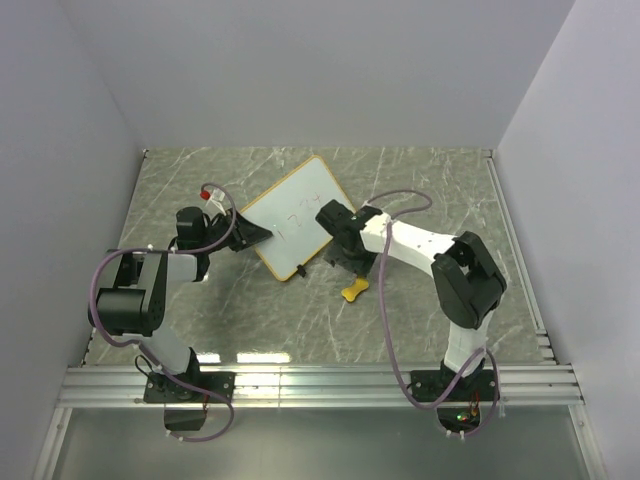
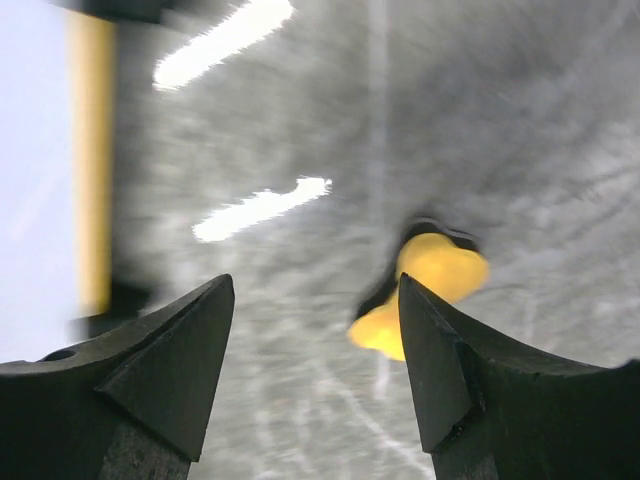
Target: Erase the whiteboard
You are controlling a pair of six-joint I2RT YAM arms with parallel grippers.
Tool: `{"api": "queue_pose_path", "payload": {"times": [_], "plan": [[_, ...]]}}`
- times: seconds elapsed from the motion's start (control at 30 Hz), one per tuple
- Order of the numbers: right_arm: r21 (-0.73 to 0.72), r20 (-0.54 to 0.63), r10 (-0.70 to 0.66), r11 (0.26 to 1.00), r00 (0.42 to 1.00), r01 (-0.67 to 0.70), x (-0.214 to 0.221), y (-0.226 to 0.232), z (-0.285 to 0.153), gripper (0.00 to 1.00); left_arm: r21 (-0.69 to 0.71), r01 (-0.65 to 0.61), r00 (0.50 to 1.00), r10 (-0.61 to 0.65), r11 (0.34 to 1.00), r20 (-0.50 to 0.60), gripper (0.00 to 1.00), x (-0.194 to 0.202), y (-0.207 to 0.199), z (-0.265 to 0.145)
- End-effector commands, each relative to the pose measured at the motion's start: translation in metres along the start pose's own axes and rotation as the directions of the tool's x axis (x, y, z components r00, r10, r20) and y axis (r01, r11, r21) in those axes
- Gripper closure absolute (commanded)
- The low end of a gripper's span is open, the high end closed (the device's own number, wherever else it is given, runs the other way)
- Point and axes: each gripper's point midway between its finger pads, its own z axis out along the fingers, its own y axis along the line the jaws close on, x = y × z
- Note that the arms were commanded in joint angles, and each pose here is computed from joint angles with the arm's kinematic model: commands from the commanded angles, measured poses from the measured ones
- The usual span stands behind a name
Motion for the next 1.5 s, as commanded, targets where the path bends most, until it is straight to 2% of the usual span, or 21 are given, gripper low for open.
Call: {"api": "queue_pose_path", "payload": {"times": [0.0,0.1,0.33,0.43,0.6,0.83,1.27,1.37,1.4,1.47], "plan": [[-0.084,0.111,0.060,0.995,0.992,-0.051,-0.039,0.021,-0.036,0.26,0.023,-0.049,0.999,0.049,0.999,0.008,0.73,-0.009,-0.012,0.002],[-0.066,0.096,0.095,0.994,0.991,-0.089,-0.037,0.012,-0.046,0.26,0.019,-0.051,0.999,0.051,0.999,0.010,0.73,-0.010,-0.012,0.003],[0.072,0.002,0.164,0.984,0.986,-0.164,0.005,-0.049,-0.034,0.26,0.017,-0.054,0.998,0.053,0.998,0.013,0.74,-0.012,-0.012,0.004],[0.076,-0.035,0.202,0.977,0.979,-0.199,0.019,-0.063,-0.032,0.26,0.018,-0.057,0.998,0.057,0.998,0.016,0.74,-0.013,-0.013,0.004],[0.033,-0.047,0.228,0.973,0.973,-0.226,0.026,-0.059,-0.019,0.26,0.018,-0.044,0.999,0.044,0.999,0.018,0.74,-0.013,-0.012,0.004],[-0.112,-0.014,0.257,0.960,0.966,-0.257,0.014,-0.032,-0.013,0.26,0.023,-0.041,0.999,0.041,0.999,0.010,0.75,-0.010,-0.014,0.003],[-0.073,-0.007,0.251,0.965,0.968,-0.250,0.015,-0.027,0.003,0.27,0.030,-0.027,1.000,0.028,0.999,-0.011,0.75,-0.003,-0.015,0.005],[-0.050,-0.010,0.241,0.969,0.970,-0.241,0.017,-0.029,0.009,0.31,0.020,-0.033,0.999,0.034,0.999,-0.022,0.75,0.001,-0.015,0.006],[-0.044,-0.009,0.240,0.970,0.971,-0.240,0.018,-0.029,0.011,0.37,0.020,-0.036,0.999,0.036,0.999,-0.025,0.75,0.001,-0.016,0.007],[-0.031,-0.006,0.234,0.972,0.972,-0.234,0.018,-0.030,0.014,0.43,0.020,-0.029,0.999,0.029,0.999,-0.027,0.75,0.002,-0.015,0.007]]}}
